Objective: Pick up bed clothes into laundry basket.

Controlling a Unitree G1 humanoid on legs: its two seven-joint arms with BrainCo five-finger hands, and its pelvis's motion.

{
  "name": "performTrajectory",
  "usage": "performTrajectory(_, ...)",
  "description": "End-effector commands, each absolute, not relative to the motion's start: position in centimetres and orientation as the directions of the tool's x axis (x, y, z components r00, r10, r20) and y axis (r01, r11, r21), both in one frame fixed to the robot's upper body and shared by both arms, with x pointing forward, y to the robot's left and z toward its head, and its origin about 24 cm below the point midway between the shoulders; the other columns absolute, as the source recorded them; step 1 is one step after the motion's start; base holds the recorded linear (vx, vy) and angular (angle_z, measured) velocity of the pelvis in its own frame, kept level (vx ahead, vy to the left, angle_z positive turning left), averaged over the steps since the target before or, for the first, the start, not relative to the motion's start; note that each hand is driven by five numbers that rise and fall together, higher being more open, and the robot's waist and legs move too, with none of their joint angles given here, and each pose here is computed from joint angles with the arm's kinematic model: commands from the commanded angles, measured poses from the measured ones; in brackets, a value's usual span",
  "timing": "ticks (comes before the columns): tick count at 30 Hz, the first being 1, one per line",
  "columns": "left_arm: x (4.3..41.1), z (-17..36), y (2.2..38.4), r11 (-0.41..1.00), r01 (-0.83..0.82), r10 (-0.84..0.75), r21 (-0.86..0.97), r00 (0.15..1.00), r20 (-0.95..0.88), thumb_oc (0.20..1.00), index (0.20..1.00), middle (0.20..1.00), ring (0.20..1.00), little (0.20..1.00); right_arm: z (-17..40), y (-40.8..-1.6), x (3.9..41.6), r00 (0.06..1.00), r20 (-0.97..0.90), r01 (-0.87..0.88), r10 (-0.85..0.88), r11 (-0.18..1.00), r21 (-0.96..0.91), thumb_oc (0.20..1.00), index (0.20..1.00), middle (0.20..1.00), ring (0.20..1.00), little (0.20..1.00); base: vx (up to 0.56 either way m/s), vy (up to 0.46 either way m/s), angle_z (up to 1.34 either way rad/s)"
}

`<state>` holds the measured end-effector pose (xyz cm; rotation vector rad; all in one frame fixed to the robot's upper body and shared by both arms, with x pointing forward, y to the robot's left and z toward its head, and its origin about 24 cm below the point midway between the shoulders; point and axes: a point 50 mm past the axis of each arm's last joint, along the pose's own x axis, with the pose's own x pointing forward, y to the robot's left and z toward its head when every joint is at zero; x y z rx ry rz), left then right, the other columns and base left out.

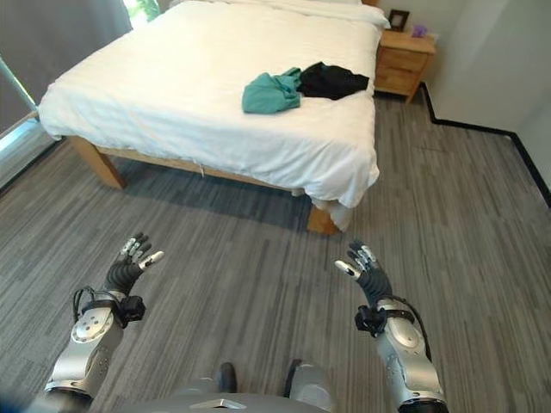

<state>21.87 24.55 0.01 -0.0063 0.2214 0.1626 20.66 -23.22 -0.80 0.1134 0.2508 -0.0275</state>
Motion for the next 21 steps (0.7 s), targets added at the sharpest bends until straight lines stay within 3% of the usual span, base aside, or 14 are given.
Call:
performTrajectory(1,23.4,3.3,25.6,0.984,-0.169,0.172,0.056,0.984,-0.051,1.0,1.0,1.0,1.0,1.0,0.9,-23.3,21.4,0.99,-0.139,0.043,-0.027,0.992,0.119,1.0,1.0,1.0,1.0,1.0,0.39,-0.198,0.06)
performTrajectory(8,24.4,3.5,24.0,0.994,-0.087,0.089,0.059,0.995,-0.041,1.0,1.0,1.0,1.0,1.0,0.9,-23.6,21.0,0.988,-0.153,0.023,-0.005,0.993,0.12,1.0,1.0,1.0,1.0,1.0,0.39,-0.269,0.3)
performTrajectory(13,24.8,3.3,22.1,1.0,-0.001,0.0,-0.016,0.998,-0.06,1.0,1.0,1.0,1.0,1.0,1.7,-23.4,22.4,0.993,-0.117,-0.005,0.023,0.988,0.156,1.0,1.0,1.0,1.0,1.0,0.41,-0.558,0.04)
performTrajectory(21,26.1,3.6,19.8,0.994,0.102,-0.104,-0.041,0.994,-0.042,1.0,1.0,1.0,1.0,1.0,2.0,-24.4,22.7,0.993,-0.116,0.02,-0.005,0.991,0.135,1.0,1.0,1.0,1.0,1.0,0.34,-0.117,0.08)
